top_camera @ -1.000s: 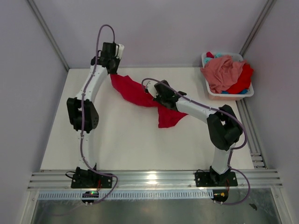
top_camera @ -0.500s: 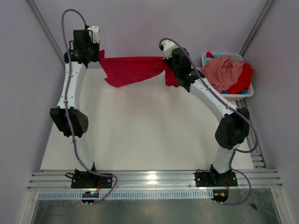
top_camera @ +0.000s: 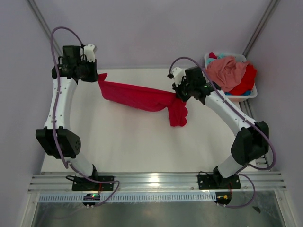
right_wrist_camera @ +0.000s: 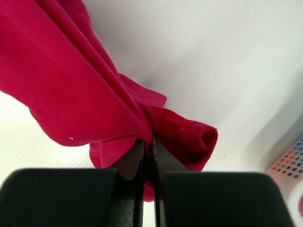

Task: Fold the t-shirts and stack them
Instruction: Flatten the tshirt out

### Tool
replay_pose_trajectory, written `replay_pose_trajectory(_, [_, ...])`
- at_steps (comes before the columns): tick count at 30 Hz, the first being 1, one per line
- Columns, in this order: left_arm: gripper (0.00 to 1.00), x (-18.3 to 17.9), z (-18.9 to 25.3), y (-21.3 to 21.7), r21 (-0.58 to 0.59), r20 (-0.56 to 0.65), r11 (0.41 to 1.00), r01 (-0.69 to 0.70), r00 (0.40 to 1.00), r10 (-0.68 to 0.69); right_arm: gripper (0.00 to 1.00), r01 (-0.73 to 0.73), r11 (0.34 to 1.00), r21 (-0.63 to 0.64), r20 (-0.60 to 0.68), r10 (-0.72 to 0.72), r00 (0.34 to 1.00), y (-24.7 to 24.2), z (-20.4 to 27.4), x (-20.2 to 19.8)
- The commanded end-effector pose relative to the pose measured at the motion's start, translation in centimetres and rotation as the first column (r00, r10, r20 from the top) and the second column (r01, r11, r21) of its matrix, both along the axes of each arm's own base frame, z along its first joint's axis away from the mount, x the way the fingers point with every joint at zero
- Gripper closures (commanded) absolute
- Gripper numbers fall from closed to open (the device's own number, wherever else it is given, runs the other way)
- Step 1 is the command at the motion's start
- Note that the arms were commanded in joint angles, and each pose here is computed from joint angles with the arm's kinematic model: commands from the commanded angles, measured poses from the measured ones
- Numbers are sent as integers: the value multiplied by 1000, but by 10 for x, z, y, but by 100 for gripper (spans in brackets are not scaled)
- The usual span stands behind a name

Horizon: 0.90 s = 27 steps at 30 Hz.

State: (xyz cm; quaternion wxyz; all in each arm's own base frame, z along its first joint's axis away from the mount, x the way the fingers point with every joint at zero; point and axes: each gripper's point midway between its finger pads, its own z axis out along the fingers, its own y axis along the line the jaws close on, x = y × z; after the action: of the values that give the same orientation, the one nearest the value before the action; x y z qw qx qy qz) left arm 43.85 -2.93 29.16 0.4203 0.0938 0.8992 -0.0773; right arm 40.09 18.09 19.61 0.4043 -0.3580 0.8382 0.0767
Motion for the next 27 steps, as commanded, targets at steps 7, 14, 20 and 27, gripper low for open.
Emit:
replay_pose_trajectory(7, [100, 15, -18, 29, 8, -15, 999, -52, 999, 52, 96, 43, 997, -63, -85, -49, 995, -37, -13, -16])
replay_pose_trajectory(14, [100, 63, -37, 32, -22, -29, 995, -93, 995, 92, 96, 168, 981, -94, 7, -168, 986, -37, -14, 47])
replay_pose_trajectory(20, [100, 119, -13, 51, -4, 94, 982, -190, 977, 190, 97, 435, 895, -96, 224, -406, 886, -62, 4, 120])
replay_pose_trajectory(27, [100, 146, 8, 52, -132, 273, 957, -257, 919, 285, 97, 492, 846, 206, 416, -531, 738, -61, 73, 148])
